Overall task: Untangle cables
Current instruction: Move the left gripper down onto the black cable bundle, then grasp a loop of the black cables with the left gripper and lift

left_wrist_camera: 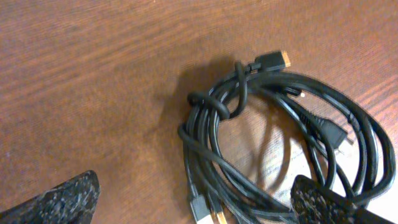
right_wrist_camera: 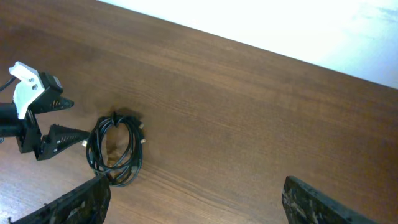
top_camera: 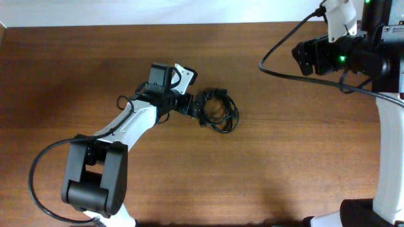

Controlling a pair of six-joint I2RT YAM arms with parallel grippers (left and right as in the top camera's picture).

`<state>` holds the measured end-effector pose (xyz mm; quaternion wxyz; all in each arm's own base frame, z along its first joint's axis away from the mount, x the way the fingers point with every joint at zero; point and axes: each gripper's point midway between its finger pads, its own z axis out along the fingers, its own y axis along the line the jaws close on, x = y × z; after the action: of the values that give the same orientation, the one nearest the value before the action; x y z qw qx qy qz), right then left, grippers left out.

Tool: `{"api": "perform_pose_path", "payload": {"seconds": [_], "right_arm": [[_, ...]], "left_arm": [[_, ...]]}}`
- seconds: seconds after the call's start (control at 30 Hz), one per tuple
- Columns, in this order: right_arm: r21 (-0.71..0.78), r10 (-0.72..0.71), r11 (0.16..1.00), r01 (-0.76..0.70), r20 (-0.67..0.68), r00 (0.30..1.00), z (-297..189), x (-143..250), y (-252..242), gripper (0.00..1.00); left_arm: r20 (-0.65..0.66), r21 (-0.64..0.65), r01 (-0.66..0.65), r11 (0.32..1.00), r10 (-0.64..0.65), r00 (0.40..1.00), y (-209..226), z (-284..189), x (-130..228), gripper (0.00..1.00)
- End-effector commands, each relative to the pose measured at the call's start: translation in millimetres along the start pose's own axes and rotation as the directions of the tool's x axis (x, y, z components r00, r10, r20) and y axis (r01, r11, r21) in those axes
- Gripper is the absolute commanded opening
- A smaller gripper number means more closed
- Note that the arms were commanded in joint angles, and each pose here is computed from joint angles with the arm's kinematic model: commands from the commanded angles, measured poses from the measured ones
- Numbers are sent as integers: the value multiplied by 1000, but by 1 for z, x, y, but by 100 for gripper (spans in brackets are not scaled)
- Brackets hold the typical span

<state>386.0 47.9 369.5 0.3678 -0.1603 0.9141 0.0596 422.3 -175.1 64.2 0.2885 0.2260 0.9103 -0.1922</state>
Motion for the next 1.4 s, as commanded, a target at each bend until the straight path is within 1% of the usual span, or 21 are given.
{"api": "perform_pose_path", "payload": {"seconds": [0.0, 0.07, 0.1, 0.13, 0.17, 0.23, 0.27, 0.33, 0.37, 0.4, 0.47, 0.53, 0.6, 0.73, 0.8, 0.83, 0.97, 1.03, 1.13, 1.2, 1.37], "right_arm": [[6, 2, 1000, -2, -16, 1000, 0, 4, -1, 88], [5, 2, 1000, -2, -17, 1000, 0, 4, -1, 88], [5, 3, 1000, -3, -17, 1000, 0, 4, -1, 88], [5, 6, 1000, -6, -17, 1000, 0, 4, -1, 88], [5, 7, 1000, -7, -17, 1000, 0, 4, -1, 88], [5, 9, 1000, -9, -17, 1000, 0, 4, -1, 88], [5, 9, 1000, -9, -17, 1000, 0, 4, -1, 88], [5, 9, 1000, -9, -17, 1000, 0, 4, -1, 88], [5, 10, 1000, -10, -18, 1000, 0, 5, 0, 88], [4, 11, 1000, -11, -23, 1000, 0, 6, 0, 88], [2, 13, 1000, -13, -34, 999, 0, 9, 0, 88], [1, 13, 1000, -13, -35, 999, 0, 9, 1, 88], [1, 13, 1000, -13, -35, 999, 0, 9, 0, 88], [1, 13, 1000, -13, -36, 999, 0, 9, 0, 88], [0, 14, 1000, -14, -40, 999, 0, 10, 1, 88], [-1, 15, 1000, -15, -43, 999, 0, 11, 1, 88], [-2, 15, 1000, -16, -47, 999, 0, 12, 1, 88], [-2, 16, 1000, -16, -48, 999, 0, 12, 1, 88], [-3, 17, 1000, -17, -53, 998, 0, 13, 2, 88], [-3, 17, 1000, -17, -54, 998, 0, 13, 2, 88], [-4, 18, 1000, -18, -58, 998, 0, 15, 2, 88]], "left_arm": [[-26, 4, -12, 1000, 12, 1000, -3, 1, 6, 99], [-36, 5, -13, 1000, 13, 999, -5, 1, 8, 99], [-46, -27, 28, 999, -30, 998, 0, 1, 11, 99], [-48, -90, 114, 989, -119, 992, 10, 1, 13, 99], [-46, -121, 165, 979, -172, 984, 14, 0, 15, 99], [-38, -130, 220, 967, -227, 973, 16, -1, 14, 99], [-30, -181, 292, 939, -302, 953, 23, -3, 15, 99], [4, -256, 374, 891, -386, 922, 35, -7, 14, 99], [27, -280, 415, 866, -425, 905, 38, -8, 13, 99], [35, -280, 433, 857, -441, 897, 36, -8, 13, 99], [15, -228, 432, 873, -440, 898, 22, -3, 11, 99], [3, -223, 426, 877, -437, 900, 17, -2, 13, 99], [12, -195, 426, 884, -432, 902, 12, -5, -1, 99], [3, -292, 382, 877, -398, 917, 10, -28, -31, 99], [-15, -316, 362, 877, -386, 922, 6, -28, -35, 99], [-29, -333, 363, 870, -394, 919, 6, -24, -33, 99], [-99, -383, 440, 812, -510, 855, 10, 3, -8, 99], [-127, -379, 441, 813, -518, 846, 8, 7, -14, 99], [-130, -380, 440, 814, -518, 846, 7, 3, -26, 99], [-177, -346, 450, 823, -529, 830, -3, 7, -20, 100], [-266, -354, 423, 834, -523, 810, -20, 40, 8, 99]]}}
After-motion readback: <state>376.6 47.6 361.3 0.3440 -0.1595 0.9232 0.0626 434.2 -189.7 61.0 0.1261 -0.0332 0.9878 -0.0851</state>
